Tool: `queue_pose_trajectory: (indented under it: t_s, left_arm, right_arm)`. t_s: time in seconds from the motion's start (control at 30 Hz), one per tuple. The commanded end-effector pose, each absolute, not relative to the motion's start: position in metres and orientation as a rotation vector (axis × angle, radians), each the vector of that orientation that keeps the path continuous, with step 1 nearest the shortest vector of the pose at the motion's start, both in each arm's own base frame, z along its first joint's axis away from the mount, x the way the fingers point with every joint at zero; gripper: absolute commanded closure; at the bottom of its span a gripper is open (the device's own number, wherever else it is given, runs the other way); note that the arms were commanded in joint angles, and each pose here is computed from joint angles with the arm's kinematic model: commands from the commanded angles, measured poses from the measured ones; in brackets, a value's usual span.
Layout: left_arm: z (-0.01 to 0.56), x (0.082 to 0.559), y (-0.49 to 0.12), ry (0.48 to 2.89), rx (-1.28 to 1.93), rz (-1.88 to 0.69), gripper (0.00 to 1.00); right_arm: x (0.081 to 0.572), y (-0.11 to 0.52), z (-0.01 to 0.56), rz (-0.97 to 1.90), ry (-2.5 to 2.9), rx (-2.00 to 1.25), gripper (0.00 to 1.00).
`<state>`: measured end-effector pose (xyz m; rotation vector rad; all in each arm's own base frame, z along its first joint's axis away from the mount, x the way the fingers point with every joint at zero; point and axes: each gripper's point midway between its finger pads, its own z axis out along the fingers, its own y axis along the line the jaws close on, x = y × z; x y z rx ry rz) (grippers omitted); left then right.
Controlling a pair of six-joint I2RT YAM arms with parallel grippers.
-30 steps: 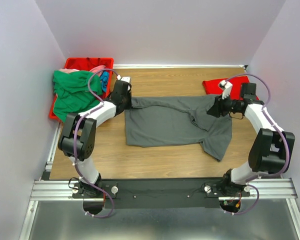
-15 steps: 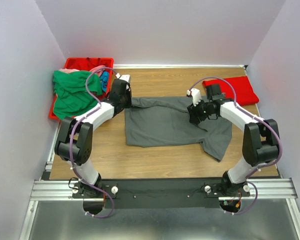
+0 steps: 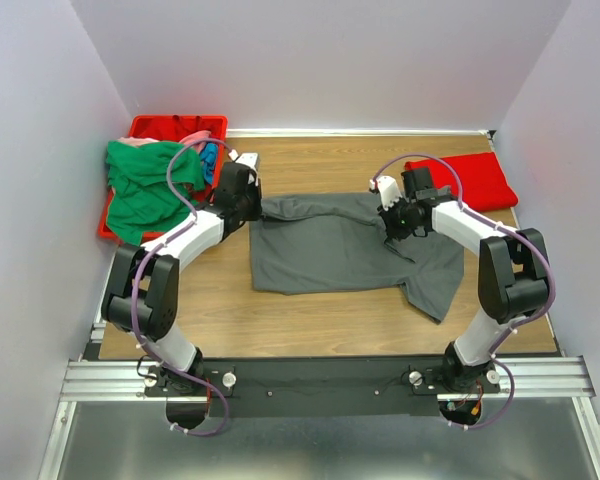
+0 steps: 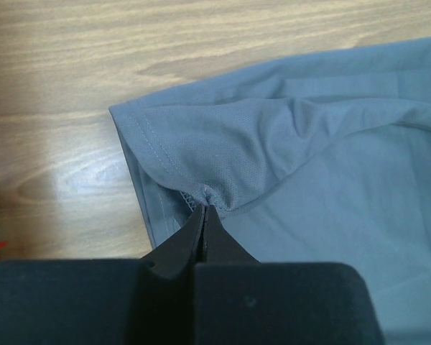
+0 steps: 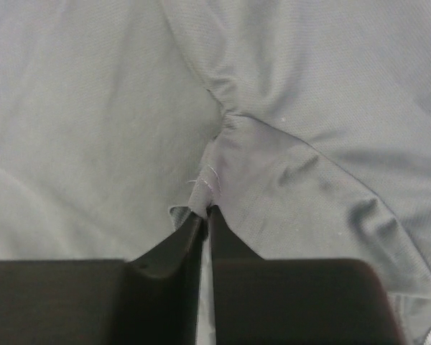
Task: Fold and stack the t-shirts
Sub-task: Fold the tshirt
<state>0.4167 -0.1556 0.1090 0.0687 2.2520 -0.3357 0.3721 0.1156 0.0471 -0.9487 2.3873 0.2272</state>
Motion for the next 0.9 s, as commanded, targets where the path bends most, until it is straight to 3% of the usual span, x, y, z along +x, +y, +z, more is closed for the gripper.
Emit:
queue_pose_trajectory:
  t_s: [0.0,0.13,0.87]
  left_arm:
    - [0.120,0.413,-0.157,2.219,0.066,-0.372,1.00]
    - [0.120,0.409,-0.154,2.217,0.054,-0.366,1.00]
    - [0.100,0.392,-0.147,2.257,0.020,-0.353,1.00]
  right_arm:
    - [0.386,0.113,0.055,0.168,2.359,-0.919,0.92]
    - [0.387,0.111,0.056,0.150,2.356,-0.909,1.00]
    - [0.388,0.085,0.083,0.114,2.303,-0.845,1.00]
